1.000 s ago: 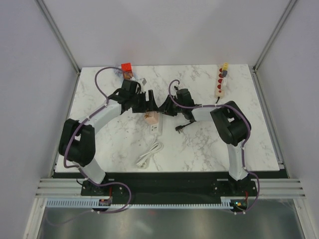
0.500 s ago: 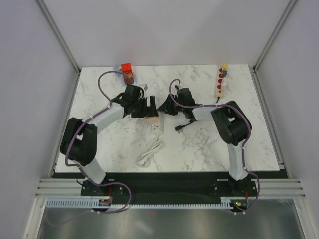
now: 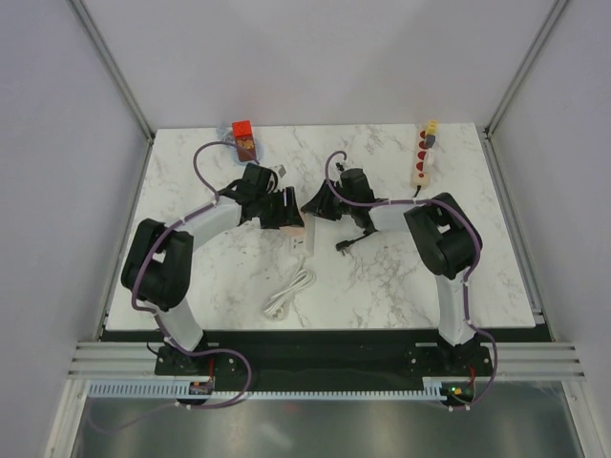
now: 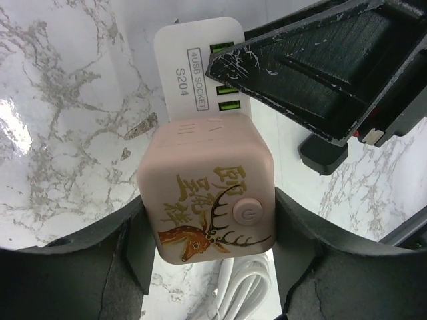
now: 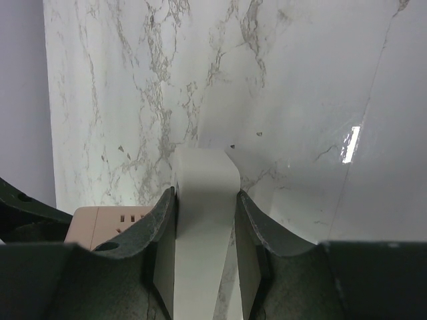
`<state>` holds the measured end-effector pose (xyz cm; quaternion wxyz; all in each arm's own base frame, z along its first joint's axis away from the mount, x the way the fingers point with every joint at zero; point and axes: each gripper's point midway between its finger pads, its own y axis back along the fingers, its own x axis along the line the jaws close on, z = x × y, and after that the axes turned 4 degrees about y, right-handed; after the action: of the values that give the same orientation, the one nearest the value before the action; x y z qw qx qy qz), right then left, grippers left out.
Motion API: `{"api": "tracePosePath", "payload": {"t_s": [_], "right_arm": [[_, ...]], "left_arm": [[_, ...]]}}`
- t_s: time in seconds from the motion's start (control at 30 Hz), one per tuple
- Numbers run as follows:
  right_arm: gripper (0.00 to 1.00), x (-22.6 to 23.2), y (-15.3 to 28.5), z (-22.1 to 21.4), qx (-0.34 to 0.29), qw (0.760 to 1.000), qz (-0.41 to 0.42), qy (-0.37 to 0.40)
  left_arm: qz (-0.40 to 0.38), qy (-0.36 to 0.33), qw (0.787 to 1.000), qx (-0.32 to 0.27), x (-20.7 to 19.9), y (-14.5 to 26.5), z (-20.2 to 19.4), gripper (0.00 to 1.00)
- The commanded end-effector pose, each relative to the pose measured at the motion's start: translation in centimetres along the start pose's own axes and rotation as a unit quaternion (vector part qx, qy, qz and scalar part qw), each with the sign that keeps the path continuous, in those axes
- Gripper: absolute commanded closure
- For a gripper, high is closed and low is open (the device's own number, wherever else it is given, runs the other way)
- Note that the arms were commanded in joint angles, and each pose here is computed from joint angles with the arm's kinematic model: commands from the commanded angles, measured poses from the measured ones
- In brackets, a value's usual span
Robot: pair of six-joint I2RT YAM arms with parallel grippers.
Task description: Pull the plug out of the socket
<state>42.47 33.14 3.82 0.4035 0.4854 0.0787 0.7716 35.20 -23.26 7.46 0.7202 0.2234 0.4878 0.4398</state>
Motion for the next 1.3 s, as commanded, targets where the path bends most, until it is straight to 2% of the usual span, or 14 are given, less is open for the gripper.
{"api": "tracePosePath", "payload": {"t_s": [0.0,0.1,0.27,0.43,0.53,0.7,0.8,0.83,0.9,0.97,1.07,1.1,1.17,1.27], "right_arm": [[1.00,-8.4,0.5,-5.9,0.073,0.988,-0.130,0.033],[1.00,-9.1,0.6,-5.9,0.067,0.986,-0.147,0.034],[1.00,-9.6,0.8,-5.6,0.059,0.984,-0.162,0.038],[1.00,-9.6,0.8,-5.8,0.066,0.984,-0.161,0.041],[1.00,-9.5,0.9,-5.9,0.067,0.985,-0.157,0.037],[1.00,-9.4,0.9,-5.9,0.072,0.987,-0.140,0.018],[1.00,-9.4,0.8,-5.8,0.073,0.988,-0.138,0.016],[1.00,-9.5,0.8,-5.8,0.073,0.987,-0.140,0.017],[1.00,-9.2,0.9,-5.2,0.067,0.987,-0.141,0.021],[1.00,-9.2,0.9,-4.8,0.065,0.987,-0.146,0.027],[1.00,-9.4,1.1,-4.2,0.060,0.984,-0.161,0.042],[1.00,-9.7,1.2,-4.0,0.057,0.983,-0.168,0.043],[1.00,-9.6,1.3,-4.0,0.057,0.983,-0.167,0.041],[1.00,-9.4,1.4,-4.3,0.055,0.985,-0.159,0.021]], "left_arm": [[-0.022,-0.006,0.998,-0.053,-1.7,0.8,2.5,0.98],[-0.024,0.001,0.995,-0.097,-1.8,2.8,3.1,0.98],[-0.083,0.022,0.982,-0.171,-3.0,5.8,4.6,0.98],[-0.118,0.028,0.968,-0.220,-4.1,7.2,6.0,0.98],[-0.152,0.052,0.962,-0.222,-4.8,7.6,6.2,0.98],[-0.161,0.066,0.959,-0.224,-4.4,8.1,6.7,0.98],[-0.113,0.034,0.970,-0.212,-4.1,8.3,6.6,0.98],[-0.065,-0.021,0.972,-0.226,-4.0,8.0,6.5,0.98],[-0.010,-0.059,0.975,-0.213,-3.8,7.9,5.9,0.98],[-0.002,-0.061,0.977,-0.203,-3.5,7.7,5.6,0.98],[-0.048,-0.017,0.980,-0.194,-3.8,8.0,5.4,0.98],[-0.079,0.039,0.980,-0.178,-3.0,7.9,4.5,0.98],[-0.123,0.051,0.965,-0.227,-3.9,9.5,6.4,0.98],[-0.127,0.057,0.955,-0.262,-3.5,10.5,7.3,0.98]]}}
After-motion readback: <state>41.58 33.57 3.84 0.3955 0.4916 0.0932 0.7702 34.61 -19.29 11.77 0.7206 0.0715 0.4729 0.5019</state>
